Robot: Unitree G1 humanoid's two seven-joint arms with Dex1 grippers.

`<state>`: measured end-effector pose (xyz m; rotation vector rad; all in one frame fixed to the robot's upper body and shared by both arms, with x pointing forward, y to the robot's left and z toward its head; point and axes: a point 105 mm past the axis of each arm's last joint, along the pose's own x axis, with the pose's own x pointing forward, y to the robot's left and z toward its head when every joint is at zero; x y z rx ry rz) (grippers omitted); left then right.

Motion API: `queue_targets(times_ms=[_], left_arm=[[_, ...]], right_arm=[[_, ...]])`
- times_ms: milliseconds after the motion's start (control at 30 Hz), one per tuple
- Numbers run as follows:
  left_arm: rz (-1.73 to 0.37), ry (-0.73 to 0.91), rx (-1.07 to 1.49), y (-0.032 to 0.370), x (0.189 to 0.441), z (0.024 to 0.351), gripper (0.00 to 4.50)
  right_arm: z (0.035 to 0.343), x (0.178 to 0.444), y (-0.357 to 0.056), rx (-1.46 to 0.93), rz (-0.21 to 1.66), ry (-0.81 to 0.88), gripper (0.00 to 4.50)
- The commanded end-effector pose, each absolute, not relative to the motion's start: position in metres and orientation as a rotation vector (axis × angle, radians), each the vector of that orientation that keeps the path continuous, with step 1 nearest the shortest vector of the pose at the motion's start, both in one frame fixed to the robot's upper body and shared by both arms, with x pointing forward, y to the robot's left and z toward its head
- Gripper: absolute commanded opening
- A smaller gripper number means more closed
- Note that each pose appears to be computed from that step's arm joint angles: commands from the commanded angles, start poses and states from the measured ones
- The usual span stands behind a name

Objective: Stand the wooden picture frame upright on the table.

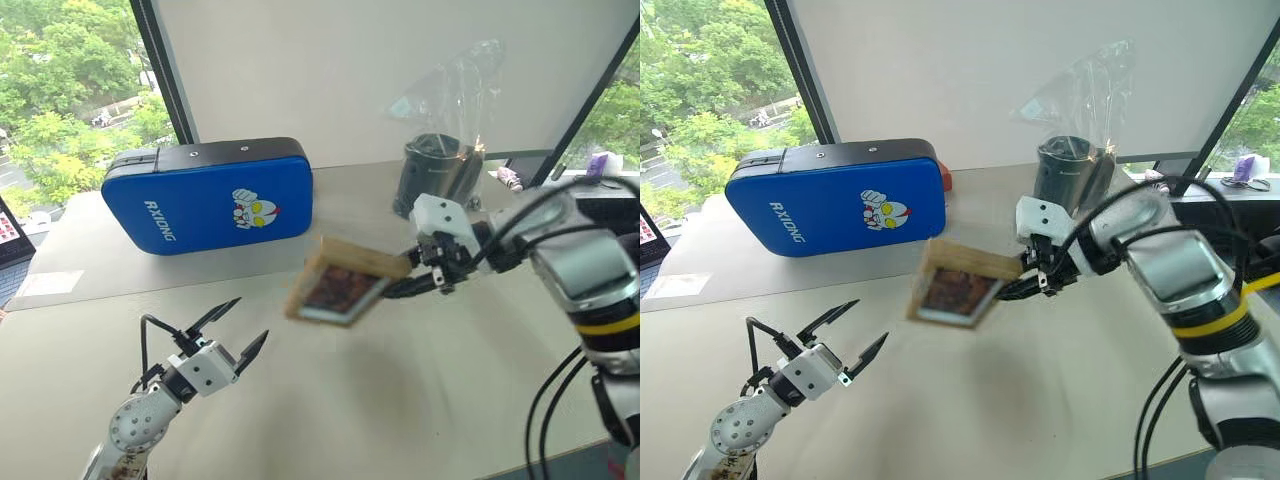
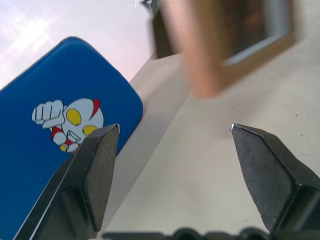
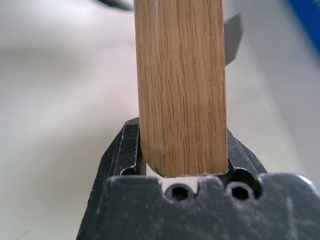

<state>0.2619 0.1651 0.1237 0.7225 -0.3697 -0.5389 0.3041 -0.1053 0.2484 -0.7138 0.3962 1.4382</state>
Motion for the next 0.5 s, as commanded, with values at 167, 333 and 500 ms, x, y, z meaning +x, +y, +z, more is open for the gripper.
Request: queue_targets(times_ms=[167,333,500], left_arm=[[-0.53,-0.427,0.732,0.159,0.26,0.137,3.84],[-0.525,-0.426,0.728,0.158,0.259,0.137,3.84],[-0.526,-0.423,0.723,0.157,0.257,0.136,3.92]], right_arm=[[0.225,0.321,-0.096,-0.663,1.5,0.556,1.26],[0.212,0.334,-0.095,-0.68,1.479,0.609,1.26],[0.209,0.344,-0.093,-0.684,1.451,0.617,2.51]])
